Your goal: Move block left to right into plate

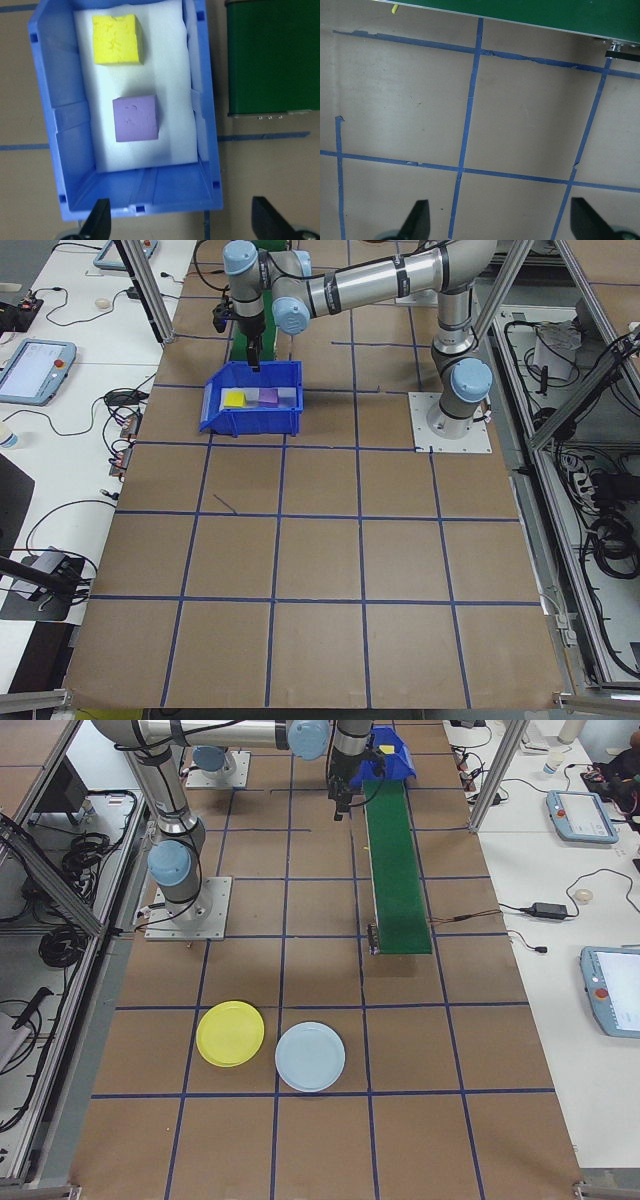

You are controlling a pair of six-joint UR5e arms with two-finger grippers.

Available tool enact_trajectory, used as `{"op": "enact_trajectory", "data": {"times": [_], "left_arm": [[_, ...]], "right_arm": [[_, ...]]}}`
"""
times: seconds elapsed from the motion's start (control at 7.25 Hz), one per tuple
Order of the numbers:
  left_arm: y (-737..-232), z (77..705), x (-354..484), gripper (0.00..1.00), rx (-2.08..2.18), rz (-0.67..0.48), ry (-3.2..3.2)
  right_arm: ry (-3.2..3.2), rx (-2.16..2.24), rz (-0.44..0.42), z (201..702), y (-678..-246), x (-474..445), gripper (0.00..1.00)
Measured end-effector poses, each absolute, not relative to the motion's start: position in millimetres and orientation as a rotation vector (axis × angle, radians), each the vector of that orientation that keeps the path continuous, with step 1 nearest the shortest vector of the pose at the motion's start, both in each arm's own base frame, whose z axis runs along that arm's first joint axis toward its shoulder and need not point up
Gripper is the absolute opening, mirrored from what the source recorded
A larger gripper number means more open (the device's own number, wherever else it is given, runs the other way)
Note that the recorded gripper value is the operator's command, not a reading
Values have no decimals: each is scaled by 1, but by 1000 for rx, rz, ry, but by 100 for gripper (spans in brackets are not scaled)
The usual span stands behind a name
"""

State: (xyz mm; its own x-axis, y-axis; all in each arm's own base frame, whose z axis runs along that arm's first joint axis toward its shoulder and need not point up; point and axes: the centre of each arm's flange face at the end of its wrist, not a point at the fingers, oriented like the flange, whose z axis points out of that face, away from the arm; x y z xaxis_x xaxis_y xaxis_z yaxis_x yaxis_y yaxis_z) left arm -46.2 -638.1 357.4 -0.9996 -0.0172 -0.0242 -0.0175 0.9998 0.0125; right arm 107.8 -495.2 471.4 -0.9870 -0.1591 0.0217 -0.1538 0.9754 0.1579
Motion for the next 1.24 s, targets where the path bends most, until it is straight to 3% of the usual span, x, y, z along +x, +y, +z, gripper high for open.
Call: {"op": "enact_trajectory", "data": {"times": [0.69, 0.83, 0.97, 1.24], "left_arm": [[-637, 264, -41, 98, -57, 119, 3114], [-636, 251, -41, 37, -62, 143, 3114], [-636, 242, -40, 13, -58, 159, 3115], [-636, 239, -40, 13, -50, 163, 3114]], "right_arm": [[-3082, 247, -243, 472, -495, 107, 100], [-3070, 249, -247, 471, -495, 106, 100], [-3058, 250, -250, 470, -495, 105, 100], [-3051, 251, -253, 470, -495, 104, 100]]}}
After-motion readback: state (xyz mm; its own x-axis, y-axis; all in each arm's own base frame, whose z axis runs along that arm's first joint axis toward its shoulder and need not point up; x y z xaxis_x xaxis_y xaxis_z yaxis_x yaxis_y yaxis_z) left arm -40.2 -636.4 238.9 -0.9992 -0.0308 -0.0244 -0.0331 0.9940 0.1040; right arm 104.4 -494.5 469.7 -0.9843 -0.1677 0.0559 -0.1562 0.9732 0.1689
